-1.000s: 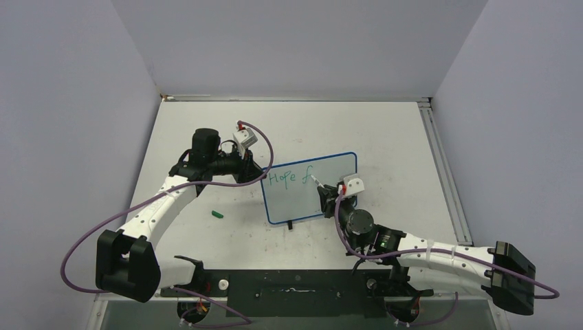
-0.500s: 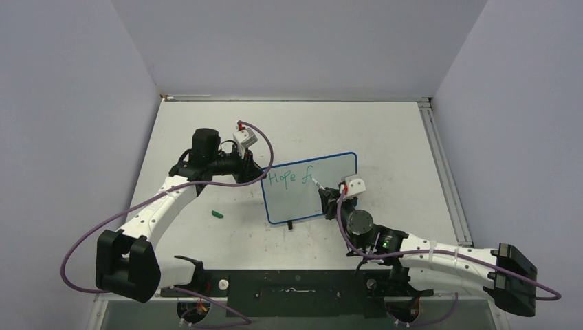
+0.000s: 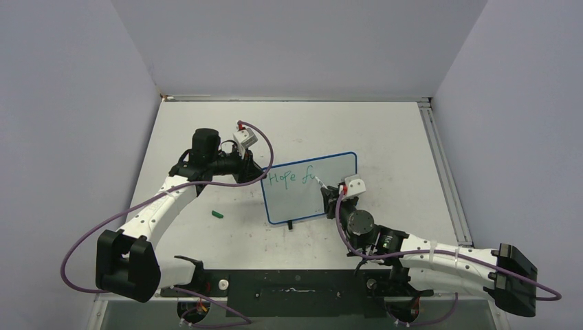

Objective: Write a sentence on the whiteboard

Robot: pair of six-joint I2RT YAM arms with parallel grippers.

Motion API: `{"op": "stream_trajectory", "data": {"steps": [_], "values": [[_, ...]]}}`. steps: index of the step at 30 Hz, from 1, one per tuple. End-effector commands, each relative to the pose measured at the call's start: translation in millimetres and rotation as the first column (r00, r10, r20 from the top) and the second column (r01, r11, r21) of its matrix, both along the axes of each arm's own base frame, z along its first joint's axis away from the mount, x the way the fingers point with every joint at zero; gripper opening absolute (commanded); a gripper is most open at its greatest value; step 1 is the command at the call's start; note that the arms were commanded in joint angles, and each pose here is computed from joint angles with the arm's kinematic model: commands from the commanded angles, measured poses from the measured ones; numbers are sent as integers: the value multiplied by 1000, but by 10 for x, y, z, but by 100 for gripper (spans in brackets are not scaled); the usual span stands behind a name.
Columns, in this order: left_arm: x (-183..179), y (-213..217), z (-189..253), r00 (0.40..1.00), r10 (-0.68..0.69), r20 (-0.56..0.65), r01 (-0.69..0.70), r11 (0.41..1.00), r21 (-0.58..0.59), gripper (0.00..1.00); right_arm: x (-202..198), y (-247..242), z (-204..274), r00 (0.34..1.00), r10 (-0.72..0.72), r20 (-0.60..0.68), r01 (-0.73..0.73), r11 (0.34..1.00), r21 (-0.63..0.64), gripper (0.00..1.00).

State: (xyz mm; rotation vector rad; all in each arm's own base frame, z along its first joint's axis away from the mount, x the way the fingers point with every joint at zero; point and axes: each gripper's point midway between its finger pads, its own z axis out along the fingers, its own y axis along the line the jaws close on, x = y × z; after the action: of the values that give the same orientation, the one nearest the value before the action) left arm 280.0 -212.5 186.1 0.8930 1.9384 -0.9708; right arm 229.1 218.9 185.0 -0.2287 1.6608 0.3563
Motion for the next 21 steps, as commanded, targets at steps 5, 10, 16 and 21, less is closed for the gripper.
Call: {"op": "stream_trajectory", "data": {"steps": [5, 10, 16, 21], "values": [[-15, 52, -113, 1000, 5, -12, -4, 999, 47, 0, 83, 10, 297, 997, -38, 69, 35, 999, 36, 5], [-16, 52, -115, 1000, 5, -12, -4, 999, 47, 0, 84, 86, 349, 996, -11, 84, 7, 999, 49, 5], [-14, 53, -107, 1000, 5, -10, -4, 999, 46, 0, 72, 154, 298, 997, 16, 70, -19, 999, 47, 5], [-13, 52, -110, 1000, 5, -11, -4, 999, 47, 0, 32, 161, 294, 997, 38, 60, -42, 997, 61, 5]]}}
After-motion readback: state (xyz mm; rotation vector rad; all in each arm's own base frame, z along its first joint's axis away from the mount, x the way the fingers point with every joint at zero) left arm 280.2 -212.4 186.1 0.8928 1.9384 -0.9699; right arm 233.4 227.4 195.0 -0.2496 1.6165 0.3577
